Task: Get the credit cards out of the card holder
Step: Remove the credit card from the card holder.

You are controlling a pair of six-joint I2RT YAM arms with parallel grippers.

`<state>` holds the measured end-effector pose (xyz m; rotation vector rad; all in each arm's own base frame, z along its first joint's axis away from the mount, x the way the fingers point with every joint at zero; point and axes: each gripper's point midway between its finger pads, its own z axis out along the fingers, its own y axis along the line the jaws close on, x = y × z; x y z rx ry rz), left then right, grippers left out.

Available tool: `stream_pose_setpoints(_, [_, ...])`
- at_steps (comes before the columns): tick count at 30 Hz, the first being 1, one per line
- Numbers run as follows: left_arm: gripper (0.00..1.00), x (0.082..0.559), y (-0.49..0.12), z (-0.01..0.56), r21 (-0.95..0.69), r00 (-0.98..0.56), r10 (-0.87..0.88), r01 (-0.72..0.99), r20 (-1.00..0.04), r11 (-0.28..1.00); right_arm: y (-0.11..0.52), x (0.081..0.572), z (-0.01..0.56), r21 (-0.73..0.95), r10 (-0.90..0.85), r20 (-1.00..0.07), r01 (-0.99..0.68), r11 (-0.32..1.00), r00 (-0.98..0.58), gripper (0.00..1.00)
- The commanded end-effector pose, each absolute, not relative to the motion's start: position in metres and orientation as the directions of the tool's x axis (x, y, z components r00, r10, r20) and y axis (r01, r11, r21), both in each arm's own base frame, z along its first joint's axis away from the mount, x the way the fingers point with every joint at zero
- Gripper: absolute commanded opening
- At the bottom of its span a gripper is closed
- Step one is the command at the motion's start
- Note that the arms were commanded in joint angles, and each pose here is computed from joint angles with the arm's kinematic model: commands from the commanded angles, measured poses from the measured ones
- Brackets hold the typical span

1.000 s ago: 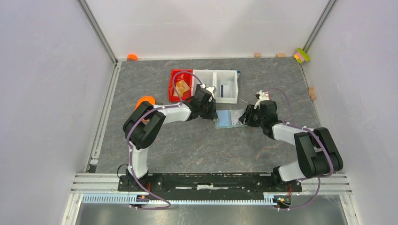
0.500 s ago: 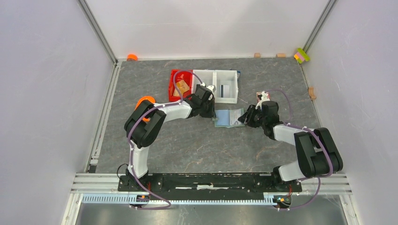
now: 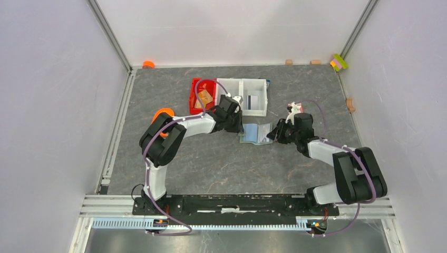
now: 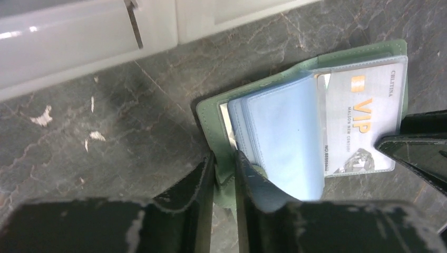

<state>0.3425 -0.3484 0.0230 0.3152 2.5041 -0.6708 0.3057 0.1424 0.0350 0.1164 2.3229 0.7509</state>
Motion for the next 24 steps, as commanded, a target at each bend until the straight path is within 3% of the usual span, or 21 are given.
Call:
stream_pose_setpoints(1, [0.33,0.323,-0.353,0.046,-0.4,-0.804,0.127,0.419,-0.581,0.815,0.153,0.303,0.055,0.548,0.228,-0.616,-0.202,0.811,-0.754,0.0])
stream_pose_setpoints(5, [0.45,0.322,-0.351,0.082,-0.431,-0.733,0.062,0.464,-0.677,0.773,0.162,0.3,0.066,0.594,0.249,-0.619,-0.237,0.769,-0.745,0.0])
stream_pose_setpoints(9, [0.48,0.319,-0.347,0.104,-0.447,-0.68,0.008,0.491,-0.733,0.748,0.162,0.299,0.07,0.604,0.262,-0.619,-0.236,0.761,-0.741,0.0])
stream_pose_setpoints(16, [0.56,0.329,-0.328,0.087,-0.372,-0.705,0.018,0.396,-0.709,0.839,0.154,0.291,0.05,0.571,0.227,-0.597,-0.208,0.794,-0.77,0.0])
stream_pose_setpoints(19, [0.59,0.327,-0.339,0.083,-0.396,-0.72,0.039,0.425,-0.693,0.814,0.154,0.287,0.047,0.572,0.223,-0.591,-0.208,0.793,-0.776,0.0])
stream_pose_setpoints(21, [0.55,0.319,-0.353,0.084,-0.448,-0.729,0.055,0.476,-0.682,0.757,0.155,0.284,0.045,0.576,0.219,-0.584,-0.209,0.79,-0.782,0.01])
stream_pose_setpoints(24, [0.32,0.303,-0.379,0.083,-0.535,-0.753,0.112,0.555,-0.648,0.637,0.155,0.279,0.041,0.579,0.212,-0.576,-0.211,0.787,-0.79,0.09])
